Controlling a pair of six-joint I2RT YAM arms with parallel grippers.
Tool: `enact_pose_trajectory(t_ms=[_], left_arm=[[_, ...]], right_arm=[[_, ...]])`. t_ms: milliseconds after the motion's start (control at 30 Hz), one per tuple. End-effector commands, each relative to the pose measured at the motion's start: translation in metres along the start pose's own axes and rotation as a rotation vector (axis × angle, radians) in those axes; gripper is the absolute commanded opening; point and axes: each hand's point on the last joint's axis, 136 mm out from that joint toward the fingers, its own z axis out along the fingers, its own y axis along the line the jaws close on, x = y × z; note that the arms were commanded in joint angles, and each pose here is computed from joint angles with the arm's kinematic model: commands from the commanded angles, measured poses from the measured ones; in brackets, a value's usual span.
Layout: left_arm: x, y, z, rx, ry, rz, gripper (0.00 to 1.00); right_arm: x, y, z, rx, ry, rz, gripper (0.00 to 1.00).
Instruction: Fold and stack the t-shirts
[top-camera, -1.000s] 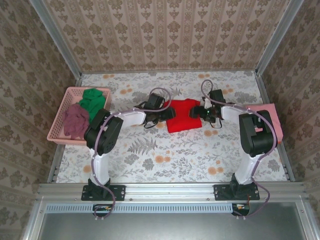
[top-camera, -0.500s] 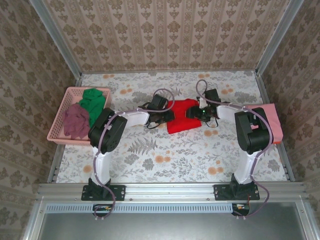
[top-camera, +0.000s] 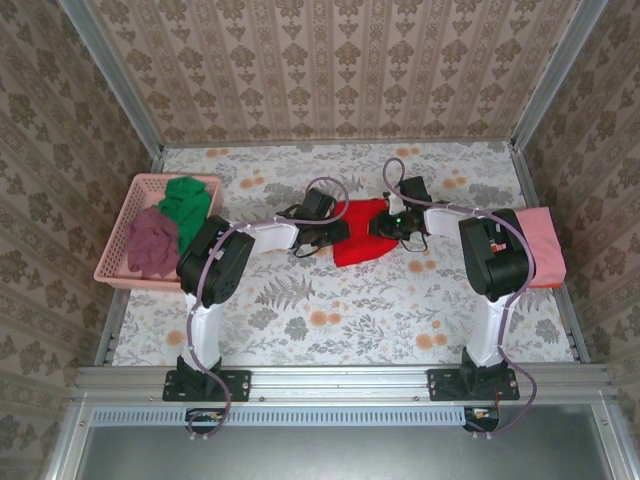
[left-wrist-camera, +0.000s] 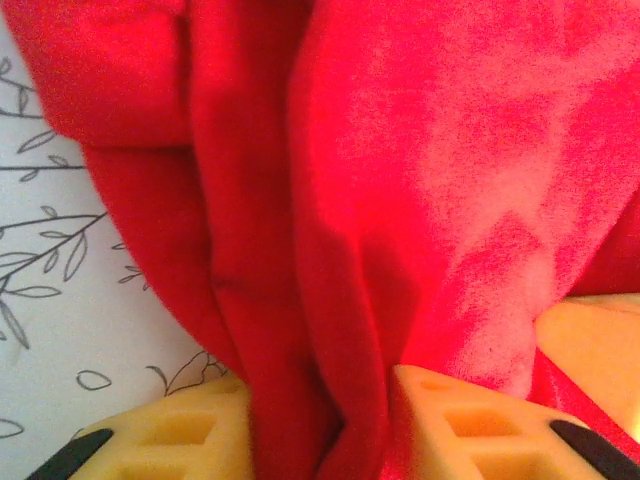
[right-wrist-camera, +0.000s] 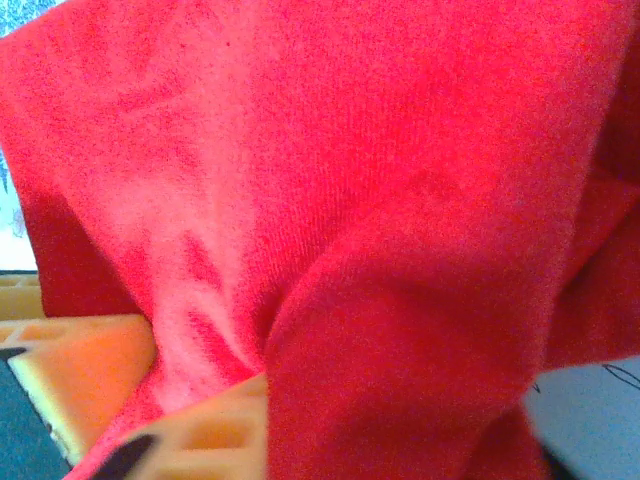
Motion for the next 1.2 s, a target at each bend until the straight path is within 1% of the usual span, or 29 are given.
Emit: enact_pose_trajectory(t_ms=[0, 100, 133, 200, 233, 300, 400, 500, 667, 867, 933, 1000, 1100, 1167], left_arm=[[0.020, 0.005, 0.010, 0.000, 0.042, 0.009, 0.54], [0.007, 0.002, -0.007, -0.010, -0.035, 0.044, 0.82], [0.003, 0.000, -0.015, -0.013, -0.066, 0.060, 0.89], [-0.006, -0.003, -0.030, -0.027, -0.134, 0.097, 0.99], [-0.010, -0.005, -0.039, -0.038, -0.175, 0.130, 1.00], [-0.015, -0.009, -0.051, -0.067, -0.241, 0.214, 1.00], [-0.014, -0.018, -0.058, -0.067, -0.295, 0.345, 1.00], [-0.010, -0.027, -0.061, -0.011, -0.304, 0.405, 1.00], [-0.003, -0.041, -0.075, 0.076, -0.318, 0.504, 1.00], [0.001, -0.053, -0.090, 0.118, -0.316, 0.596, 1.00], [0.001, -0.058, -0.094, 0.134, -0.321, 0.623, 1.00], [0.001, -0.062, -0.097, 0.151, -0.329, 0.647, 1.00], [0.001, -0.065, -0.099, 0.162, -0.332, 0.676, 1.00], [-0.002, -0.066, -0.100, 0.169, -0.334, 0.683, 1.00]], right_arm=[[-0.007, 0.004, 0.000, 0.001, -0.016, -0.018, 0.00], [-0.012, -0.007, -0.014, 0.091, -0.041, -0.066, 0.00], [-0.013, -0.012, -0.020, 0.137, -0.047, -0.093, 0.00], [-0.016, -0.022, -0.033, 0.234, -0.059, -0.146, 0.00], [-0.018, -0.030, -0.040, 0.294, -0.061, -0.156, 0.00], [-0.022, -0.037, -0.053, 0.323, -0.055, -0.157, 0.00], [-0.036, -0.043, -0.074, 0.409, -0.086, -0.262, 0.00], [-0.046, -0.052, -0.093, 0.494, -0.092, -0.367, 0.00], [-0.046, -0.079, -0.121, 0.587, -0.039, -0.463, 0.00], [-0.042, -0.125, -0.167, 0.799, 0.019, -0.479, 0.00], [-0.034, -0.140, -0.185, 0.877, 0.057, -0.462, 0.00], [-0.030, -0.148, -0.198, 0.917, 0.076, -0.451, 0.00], [-0.027, -0.152, -0.215, 0.961, 0.076, -0.495, 0.00], [-0.025, -0.156, -0.229, 0.992, 0.071, -0.454, 0.00]])
